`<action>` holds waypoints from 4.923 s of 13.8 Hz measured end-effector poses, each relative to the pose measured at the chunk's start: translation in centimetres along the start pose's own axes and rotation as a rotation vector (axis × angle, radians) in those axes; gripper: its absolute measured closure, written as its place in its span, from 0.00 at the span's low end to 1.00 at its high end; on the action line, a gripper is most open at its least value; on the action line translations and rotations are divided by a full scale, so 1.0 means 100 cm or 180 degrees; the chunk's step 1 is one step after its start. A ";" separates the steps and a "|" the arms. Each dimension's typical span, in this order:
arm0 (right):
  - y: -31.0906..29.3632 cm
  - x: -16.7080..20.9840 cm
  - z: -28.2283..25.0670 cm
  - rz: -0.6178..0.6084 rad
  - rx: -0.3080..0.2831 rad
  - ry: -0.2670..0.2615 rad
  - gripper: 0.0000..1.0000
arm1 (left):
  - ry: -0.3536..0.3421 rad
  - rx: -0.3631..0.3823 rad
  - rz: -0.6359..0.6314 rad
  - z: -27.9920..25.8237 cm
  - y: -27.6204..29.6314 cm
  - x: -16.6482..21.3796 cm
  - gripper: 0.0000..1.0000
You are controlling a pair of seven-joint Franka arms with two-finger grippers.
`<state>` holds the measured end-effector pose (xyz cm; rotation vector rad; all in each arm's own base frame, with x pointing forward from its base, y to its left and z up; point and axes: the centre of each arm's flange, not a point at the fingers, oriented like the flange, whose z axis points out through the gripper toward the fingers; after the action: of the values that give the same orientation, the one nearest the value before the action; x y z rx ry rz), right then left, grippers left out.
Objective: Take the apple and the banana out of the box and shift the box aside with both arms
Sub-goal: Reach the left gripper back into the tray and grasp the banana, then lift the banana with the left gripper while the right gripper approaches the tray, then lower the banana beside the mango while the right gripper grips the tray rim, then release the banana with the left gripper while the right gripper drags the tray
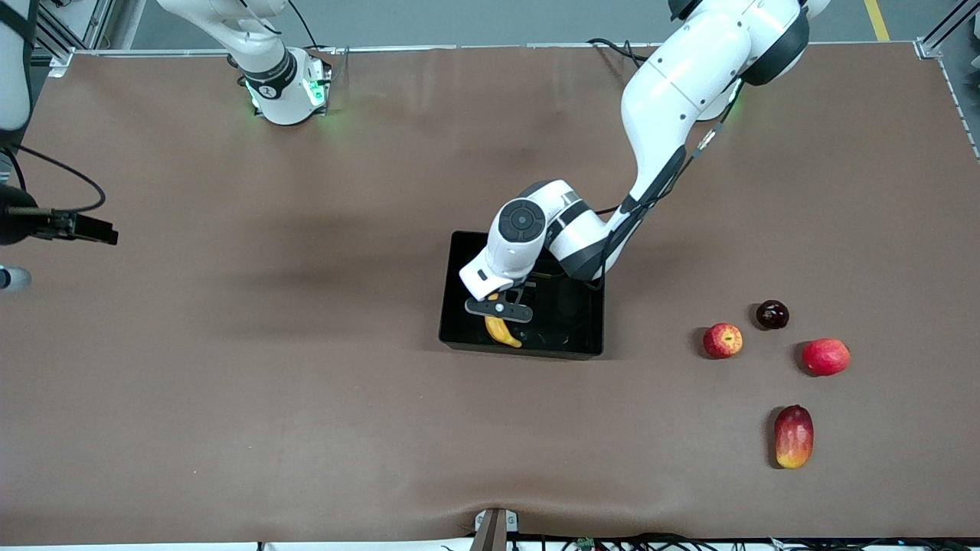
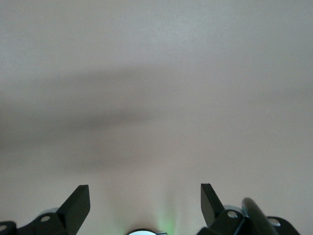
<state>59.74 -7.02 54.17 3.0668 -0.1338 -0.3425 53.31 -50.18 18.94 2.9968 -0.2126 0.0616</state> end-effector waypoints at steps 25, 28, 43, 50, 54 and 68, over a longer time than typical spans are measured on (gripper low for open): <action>-0.410 0.023 0.171 0.0133 0.0783 0.0212 0.00 | 0.0269 0.0592 0.0252 -0.216 -0.265 0.123 0.64; -0.452 0.015 0.218 0.0128 0.0720 0.0205 0.00 | 0.0062 0.0628 0.0691 -0.193 -0.332 0.129 0.64; -0.484 0.017 0.250 0.0168 0.0724 0.0304 0.95 | 0.0052 0.0435 0.1896 -0.054 -0.489 0.131 0.64; -0.389 0.048 0.166 0.0160 0.0629 -0.0056 0.95 | 0.0305 0.0488 0.1616 -0.083 -0.484 0.146 0.20; -0.258 0.065 0.097 -0.0133 0.0748 -0.0103 0.95 | 0.0287 0.0437 0.1220 -0.158 -0.468 0.151 0.00; 0.114 0.065 0.162 -0.0399 0.0761 0.0040 0.95 | 0.0123 0.0615 -0.0139 -0.379 -0.433 0.092 0.00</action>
<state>61.53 -19.68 37.67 3.3225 0.0205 -0.3360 67.41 -3.77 51.16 3.1877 -0.1444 0.1431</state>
